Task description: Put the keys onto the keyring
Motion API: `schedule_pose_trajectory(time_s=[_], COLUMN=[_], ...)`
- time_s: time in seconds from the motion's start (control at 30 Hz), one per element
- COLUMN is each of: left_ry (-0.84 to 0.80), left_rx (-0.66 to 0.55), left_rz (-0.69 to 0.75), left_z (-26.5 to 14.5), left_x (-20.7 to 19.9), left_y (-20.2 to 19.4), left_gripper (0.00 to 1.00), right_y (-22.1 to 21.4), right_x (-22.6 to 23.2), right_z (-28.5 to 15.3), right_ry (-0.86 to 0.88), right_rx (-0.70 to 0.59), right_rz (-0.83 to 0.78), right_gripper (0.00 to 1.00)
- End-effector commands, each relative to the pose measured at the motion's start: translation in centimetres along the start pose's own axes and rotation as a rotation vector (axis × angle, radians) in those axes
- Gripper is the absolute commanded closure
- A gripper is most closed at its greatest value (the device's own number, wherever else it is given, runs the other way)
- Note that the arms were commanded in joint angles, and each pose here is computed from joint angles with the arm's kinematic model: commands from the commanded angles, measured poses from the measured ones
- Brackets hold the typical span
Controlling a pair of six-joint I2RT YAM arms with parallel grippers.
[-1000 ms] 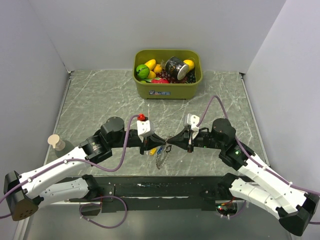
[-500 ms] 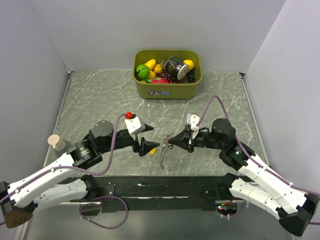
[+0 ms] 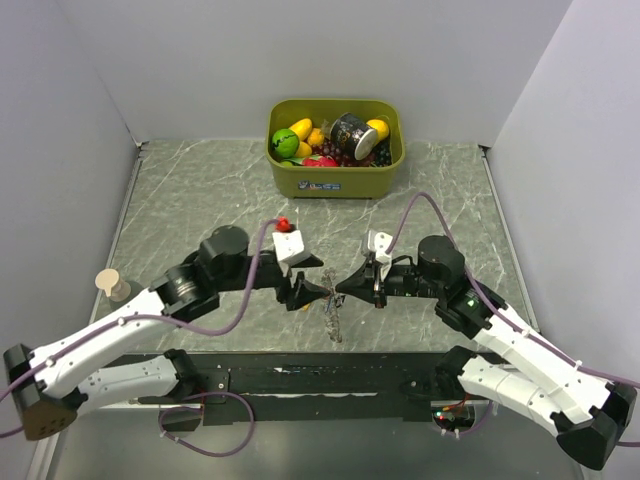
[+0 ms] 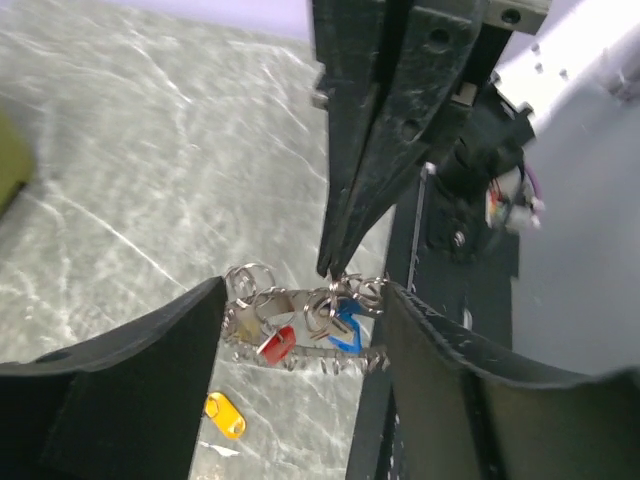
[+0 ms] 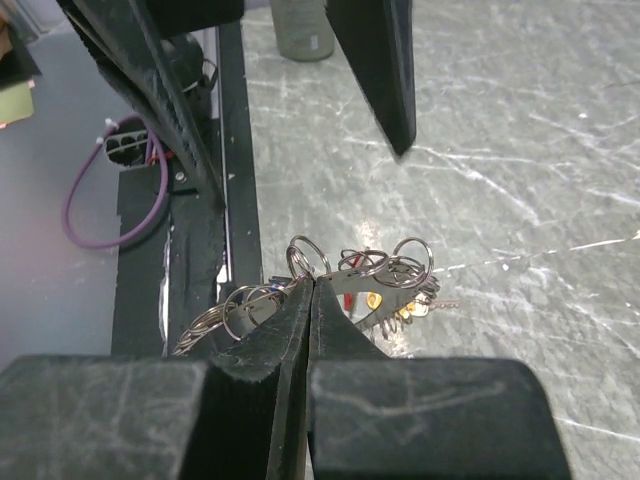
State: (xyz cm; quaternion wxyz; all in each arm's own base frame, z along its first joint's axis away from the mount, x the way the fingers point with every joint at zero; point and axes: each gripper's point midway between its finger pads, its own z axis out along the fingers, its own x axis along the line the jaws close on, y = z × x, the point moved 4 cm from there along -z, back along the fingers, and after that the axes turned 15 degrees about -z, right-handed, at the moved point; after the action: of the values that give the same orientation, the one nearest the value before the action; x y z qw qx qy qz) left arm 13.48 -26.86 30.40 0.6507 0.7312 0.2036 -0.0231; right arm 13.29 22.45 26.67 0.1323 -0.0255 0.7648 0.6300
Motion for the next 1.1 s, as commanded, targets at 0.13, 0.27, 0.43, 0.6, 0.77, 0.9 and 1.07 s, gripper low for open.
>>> schedule_pose_trajectory(time_s=[0.13, 0.27, 0.43, 0.6, 0.77, 0.9, 1.07], left_ry=[-0.134, -0.152, -0.147, -0.129, -0.122, -0.113, -0.096], left_rx=[0.145, 0.192, 0.242, 0.281, 0.306, 0.321, 0.336], left_rz=[0.040, 0.043, 0.024, 0.015, 0.003, -0.002, -0.003], left_z=[1.4, 2.1, 2.9, 3.3, 3.4, 3.6, 3.5], left_x=[-1.3, -1.2, -0.7, -0.2, 0.1, 0.3, 0.6], left_y=[0.7, 0.6, -0.1, -0.6, -1.1, -1.4, -1.7], left_gripper=[0.43, 0.56, 0.63, 0.74, 0.82, 0.83, 0.79], right_y=[2.6, 2.6, 2.5, 2.4, 2.3, 2.4, 2.4], right_x=[-0.6, -0.5, -0.5, -0.6, -0.7, -0.7, -0.7], right_z=[-0.4, -0.5, -0.5, -0.6, -0.6, -0.7, -0.8], right_ry=[0.012, 0.009, 0.003, -0.009, -0.010, -0.022, -0.027], right_rx=[-0.046, -0.047, -0.039, -0.036, -0.034, -0.037, -0.035], right_rz=[-0.075, -0.080, -0.080, -0.081, -0.083, -0.084, -0.084], right_gripper=[1.00, 1.00, 1.00, 1.00, 1.00, 1.00, 1.00])
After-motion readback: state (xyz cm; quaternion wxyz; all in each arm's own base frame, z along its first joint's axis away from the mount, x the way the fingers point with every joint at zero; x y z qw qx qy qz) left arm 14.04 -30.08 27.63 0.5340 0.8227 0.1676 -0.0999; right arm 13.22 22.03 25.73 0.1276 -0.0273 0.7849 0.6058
